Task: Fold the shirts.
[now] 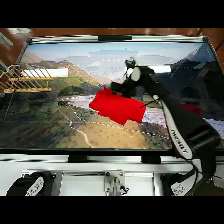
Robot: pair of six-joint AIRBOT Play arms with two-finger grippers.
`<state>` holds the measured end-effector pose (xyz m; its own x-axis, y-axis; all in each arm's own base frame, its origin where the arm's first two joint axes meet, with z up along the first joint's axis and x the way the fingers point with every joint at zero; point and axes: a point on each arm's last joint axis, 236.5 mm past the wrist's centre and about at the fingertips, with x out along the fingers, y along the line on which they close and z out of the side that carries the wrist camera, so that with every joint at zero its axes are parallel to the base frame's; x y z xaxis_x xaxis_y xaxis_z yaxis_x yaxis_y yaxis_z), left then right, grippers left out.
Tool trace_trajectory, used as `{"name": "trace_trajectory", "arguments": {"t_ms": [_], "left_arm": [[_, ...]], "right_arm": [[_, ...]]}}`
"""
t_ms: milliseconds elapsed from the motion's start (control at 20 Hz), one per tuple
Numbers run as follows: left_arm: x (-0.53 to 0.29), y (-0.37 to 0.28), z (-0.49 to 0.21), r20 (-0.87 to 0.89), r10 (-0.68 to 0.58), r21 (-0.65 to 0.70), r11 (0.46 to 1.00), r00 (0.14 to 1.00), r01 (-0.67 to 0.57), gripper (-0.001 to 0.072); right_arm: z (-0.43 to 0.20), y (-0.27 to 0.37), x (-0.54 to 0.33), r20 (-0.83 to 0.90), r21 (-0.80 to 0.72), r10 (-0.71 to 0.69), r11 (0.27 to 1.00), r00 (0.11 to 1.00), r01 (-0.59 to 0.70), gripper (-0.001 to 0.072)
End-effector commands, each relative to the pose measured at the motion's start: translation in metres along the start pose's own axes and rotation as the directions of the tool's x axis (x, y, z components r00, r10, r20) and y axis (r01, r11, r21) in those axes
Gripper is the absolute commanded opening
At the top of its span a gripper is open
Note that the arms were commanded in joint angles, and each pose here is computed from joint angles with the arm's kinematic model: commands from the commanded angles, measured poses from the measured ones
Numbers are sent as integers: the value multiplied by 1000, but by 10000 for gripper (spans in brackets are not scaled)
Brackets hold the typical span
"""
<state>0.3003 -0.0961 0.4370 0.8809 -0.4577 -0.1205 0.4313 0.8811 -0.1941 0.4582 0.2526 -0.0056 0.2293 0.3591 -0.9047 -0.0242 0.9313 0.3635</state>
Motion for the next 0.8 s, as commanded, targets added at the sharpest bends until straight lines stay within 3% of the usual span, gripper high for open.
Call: {"name": "trace_trajectory", "arguments": {"t_ms": [0,250,450,750], "left_arm": [[8,6,-18,-46,0,-27,1000,999,-2,33],[9,8,-22,-55,1,-32,999,998,-2,33],[10,8,-22,-55,0,-34,999,998,-2,33],[10,9,-22,-56,1,-72,997,998,-5,33]], "right_arm": [[-13,-106,-53,-124,-29,-246,969,961,244,583],[-70,-179,-67,-386,139,-118,973,915,184,583],[-75,-155,-18,-304,276,112,961,946,-25,583],[-79,-134,26,-255,319,215,939,943,-128,583]]}}
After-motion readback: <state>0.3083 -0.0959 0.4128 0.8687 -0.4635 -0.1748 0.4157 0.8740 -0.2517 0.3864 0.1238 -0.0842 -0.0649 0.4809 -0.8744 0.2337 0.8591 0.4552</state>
